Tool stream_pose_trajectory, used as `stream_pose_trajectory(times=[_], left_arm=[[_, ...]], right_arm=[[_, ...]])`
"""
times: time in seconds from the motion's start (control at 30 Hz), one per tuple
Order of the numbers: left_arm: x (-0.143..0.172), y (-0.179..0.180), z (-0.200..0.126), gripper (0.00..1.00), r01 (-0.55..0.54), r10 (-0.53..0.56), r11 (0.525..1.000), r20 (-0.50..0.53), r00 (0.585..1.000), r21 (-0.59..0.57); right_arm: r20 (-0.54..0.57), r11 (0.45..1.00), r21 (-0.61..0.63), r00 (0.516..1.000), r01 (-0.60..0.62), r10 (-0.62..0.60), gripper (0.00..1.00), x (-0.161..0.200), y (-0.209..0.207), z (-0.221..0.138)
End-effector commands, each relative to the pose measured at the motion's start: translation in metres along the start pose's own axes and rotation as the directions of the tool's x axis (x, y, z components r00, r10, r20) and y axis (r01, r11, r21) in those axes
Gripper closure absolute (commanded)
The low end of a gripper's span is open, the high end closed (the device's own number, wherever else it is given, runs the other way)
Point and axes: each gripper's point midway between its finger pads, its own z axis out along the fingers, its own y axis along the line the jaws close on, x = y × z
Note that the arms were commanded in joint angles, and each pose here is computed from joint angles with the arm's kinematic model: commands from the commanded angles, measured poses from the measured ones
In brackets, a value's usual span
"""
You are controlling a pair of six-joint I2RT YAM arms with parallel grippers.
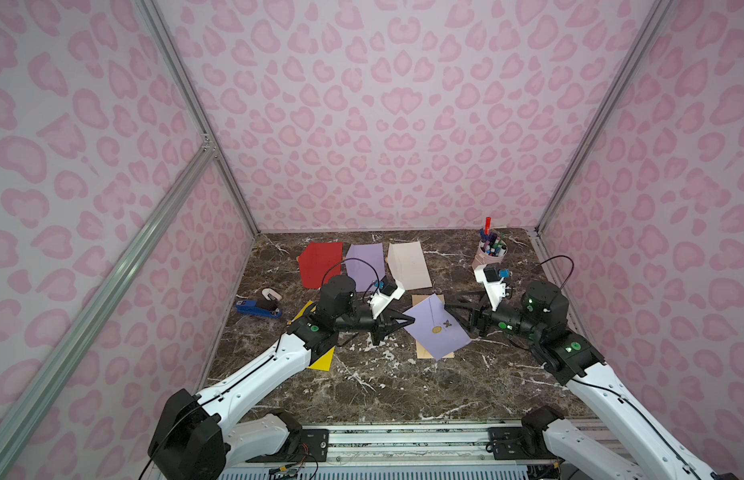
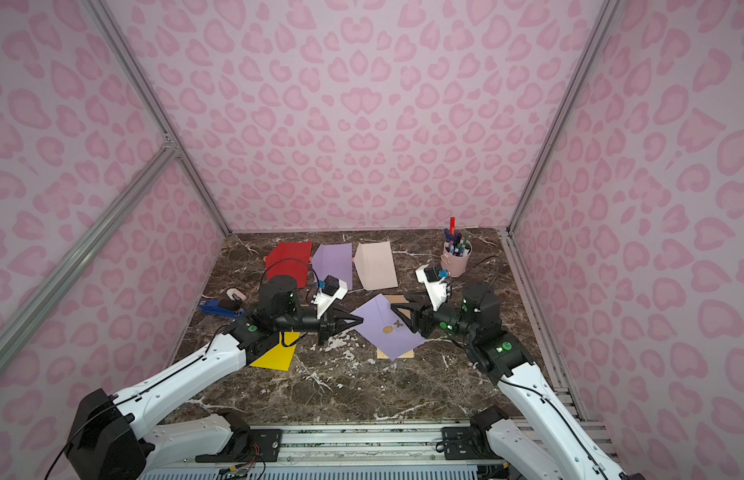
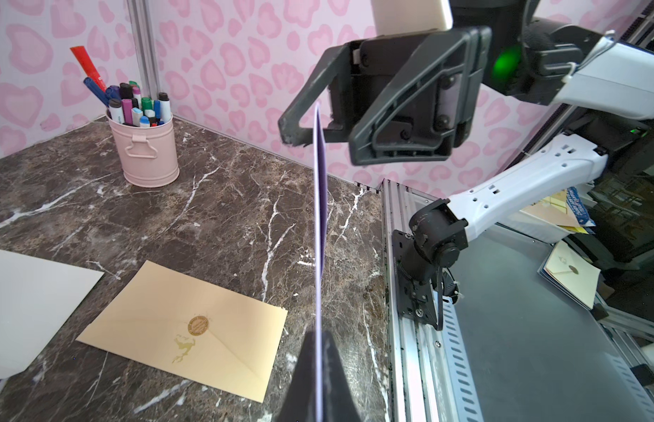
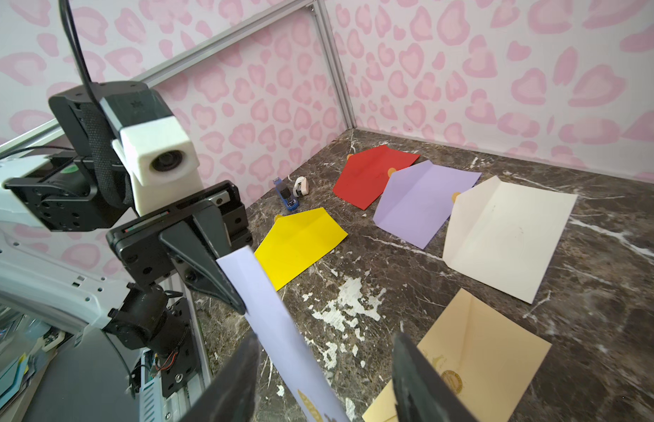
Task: Open the envelope
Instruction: Pick up the envelope from the envelope.
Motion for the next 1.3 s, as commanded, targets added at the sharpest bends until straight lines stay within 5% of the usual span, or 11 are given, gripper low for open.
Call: stream_pose_trajectory(times=[0.0, 0.2, 0.37, 0.63, 0.9, 1.07, 1.27], left_arm=[[-0.008, -0.007, -0.003, 0.95, -0.04, 0.039, 0.999, 0.014, 0.999, 0.026], [-0.014, -0.011, -0.005, 0.95, -0.059, 0.058, 0.998, 0.028, 0.998, 0.034], [-0.018, -0.001, -0.003, 0.95, -0.051, 0.051, 0.999, 0.018, 0.999, -0.007], [-0.025, 0.002, -0.007, 0.95, -0.06, 0.061, 0.997, 0.032, 0.998, -0.051], [-0.026, 0.015, -0.012, 0.53, -0.041, 0.047, 0.989, 0.04, 0.998, -0.143], [-0.029, 0.028, -0.022, 0.38, -0.034, 0.055, 0.966, 0.074, 0.996, -0.257], [-0.043, 0.049, -0.051, 0.33, 0.018, 0.066, 0.897, 0.173, 0.983, -0.442]], right_arm=[[-0.001, 0.992, -0.121, 0.999, 0.042, -0.042, 0.43, -0.002, 0.021, 0.003], [-0.02, 0.971, -0.23, 0.997, 0.067, -0.074, 0.53, 0.005, 0.049, 0.007], [-0.058, 0.962, -0.264, 0.995, 0.065, -0.083, 0.78, 0.015, 0.062, 0.014], [-0.105, 0.968, -0.246, 0.992, 0.046, -0.074, 1.0, 0.026, 0.062, 0.027], [-0.093, 0.975, -0.22, 0.994, 0.039, -0.061, 1.0, 0.024, 0.057, 0.032], [-0.07, 0.986, -0.161, 0.996, 0.036, -0.047, 1.0, 0.012, 0.049, 0.034], [0.05, 0.999, -0.047, 0.999, -0.013, 0.015, 1.0, -0.018, 0.032, 0.028]])
